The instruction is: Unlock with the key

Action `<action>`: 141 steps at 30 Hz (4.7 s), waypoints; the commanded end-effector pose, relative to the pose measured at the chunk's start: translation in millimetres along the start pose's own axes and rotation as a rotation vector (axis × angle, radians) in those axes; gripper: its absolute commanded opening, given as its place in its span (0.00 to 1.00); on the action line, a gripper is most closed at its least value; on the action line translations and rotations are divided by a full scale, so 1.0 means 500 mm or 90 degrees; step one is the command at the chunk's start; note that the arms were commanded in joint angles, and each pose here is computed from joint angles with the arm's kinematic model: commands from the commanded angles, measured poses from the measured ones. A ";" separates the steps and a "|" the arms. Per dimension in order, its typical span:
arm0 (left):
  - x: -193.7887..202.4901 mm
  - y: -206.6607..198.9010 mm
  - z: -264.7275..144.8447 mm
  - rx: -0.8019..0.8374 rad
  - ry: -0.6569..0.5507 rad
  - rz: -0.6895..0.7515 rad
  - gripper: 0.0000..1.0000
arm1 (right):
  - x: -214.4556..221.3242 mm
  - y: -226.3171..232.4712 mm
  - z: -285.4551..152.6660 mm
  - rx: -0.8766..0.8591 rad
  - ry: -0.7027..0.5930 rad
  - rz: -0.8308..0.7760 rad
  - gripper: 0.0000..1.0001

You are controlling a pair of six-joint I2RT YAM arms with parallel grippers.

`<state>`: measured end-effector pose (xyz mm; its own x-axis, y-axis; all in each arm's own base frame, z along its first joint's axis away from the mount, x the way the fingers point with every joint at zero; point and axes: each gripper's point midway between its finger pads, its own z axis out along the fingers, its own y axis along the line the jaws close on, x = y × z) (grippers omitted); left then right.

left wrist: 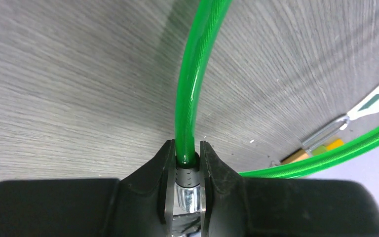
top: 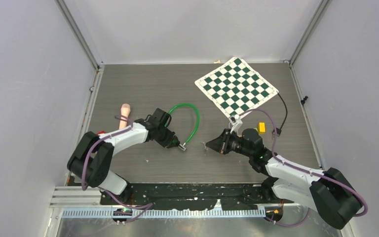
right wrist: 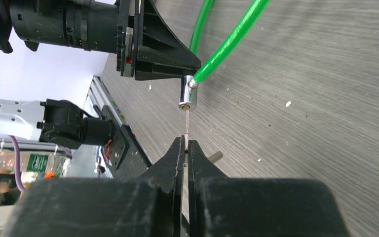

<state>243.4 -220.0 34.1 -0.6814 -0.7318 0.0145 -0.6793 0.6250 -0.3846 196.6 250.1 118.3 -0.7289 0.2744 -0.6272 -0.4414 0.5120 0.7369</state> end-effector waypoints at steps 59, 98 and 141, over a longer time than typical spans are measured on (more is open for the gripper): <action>0.016 -0.134 -0.065 0.315 0.054 -0.138 0.00 | -0.008 0.048 0.098 -0.078 0.020 0.097 0.05; 0.015 -0.133 -0.066 0.316 0.044 -0.143 0.00 | -0.020 0.069 0.084 -0.070 -0.024 0.060 0.05; 0.016 -0.134 -0.066 0.318 0.046 -0.144 0.00 | -0.014 0.053 0.106 -0.043 -0.025 0.058 0.05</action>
<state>266.0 -248.5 65.8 -0.5353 -0.8218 0.1952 -0.6738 0.2760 -0.6854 206.0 297.8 106.9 -0.7969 0.3059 -0.5209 -0.3572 0.4568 0.8147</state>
